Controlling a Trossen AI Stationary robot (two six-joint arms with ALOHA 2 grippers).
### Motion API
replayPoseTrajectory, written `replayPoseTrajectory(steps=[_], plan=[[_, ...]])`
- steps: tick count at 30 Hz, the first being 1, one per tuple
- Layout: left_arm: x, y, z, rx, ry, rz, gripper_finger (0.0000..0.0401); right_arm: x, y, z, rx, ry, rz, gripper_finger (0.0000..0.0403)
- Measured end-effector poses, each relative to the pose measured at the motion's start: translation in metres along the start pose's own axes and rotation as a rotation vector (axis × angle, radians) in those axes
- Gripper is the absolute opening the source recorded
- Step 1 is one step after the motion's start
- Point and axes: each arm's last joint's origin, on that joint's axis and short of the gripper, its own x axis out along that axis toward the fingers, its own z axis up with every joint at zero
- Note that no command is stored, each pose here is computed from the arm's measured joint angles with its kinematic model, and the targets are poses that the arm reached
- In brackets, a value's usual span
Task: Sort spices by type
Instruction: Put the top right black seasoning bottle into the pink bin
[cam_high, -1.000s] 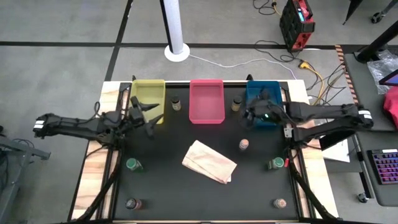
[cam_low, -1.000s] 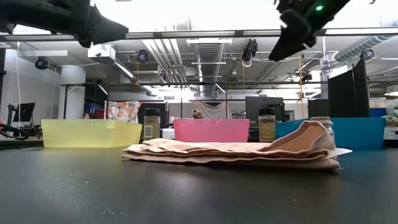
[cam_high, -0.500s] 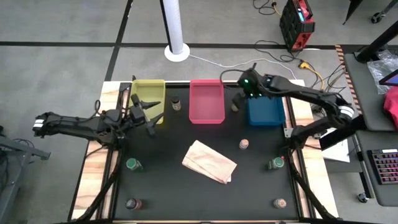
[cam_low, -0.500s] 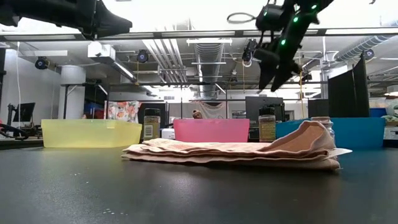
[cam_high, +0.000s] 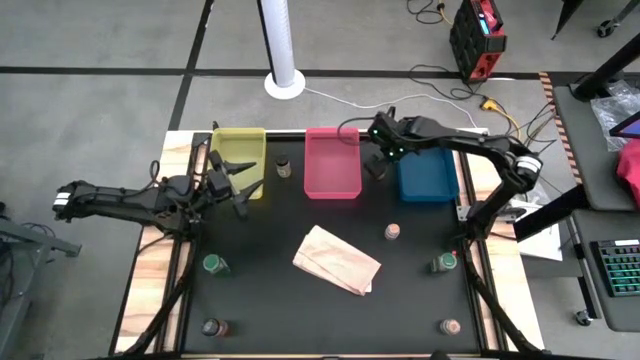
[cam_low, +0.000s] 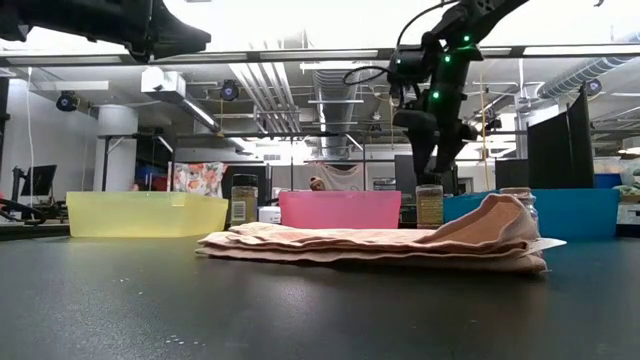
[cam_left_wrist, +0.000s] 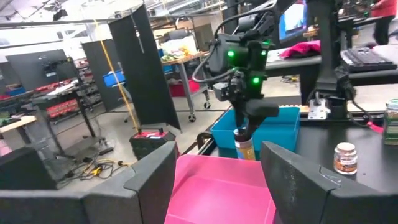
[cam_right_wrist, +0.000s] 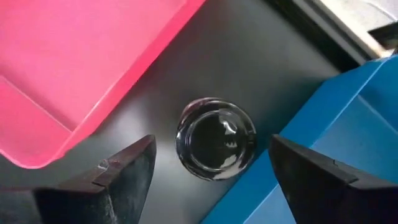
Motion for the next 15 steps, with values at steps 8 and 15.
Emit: replayPoseTrajectory(steps=[8, 15], plan=[[0.0, 0.001, -0.001, 0.002, 0.011, 0.036, 0.0217, 0.013, 0.001, 0.001, -0.013, 0.034, -0.009, 0.029], [0.001, 0.001, -0.001, 0.003, 0.012, 0.036, 0.0217, 0.023, 0.003, 0.002, -0.032, 0.053, -0.013, 0.0289]])
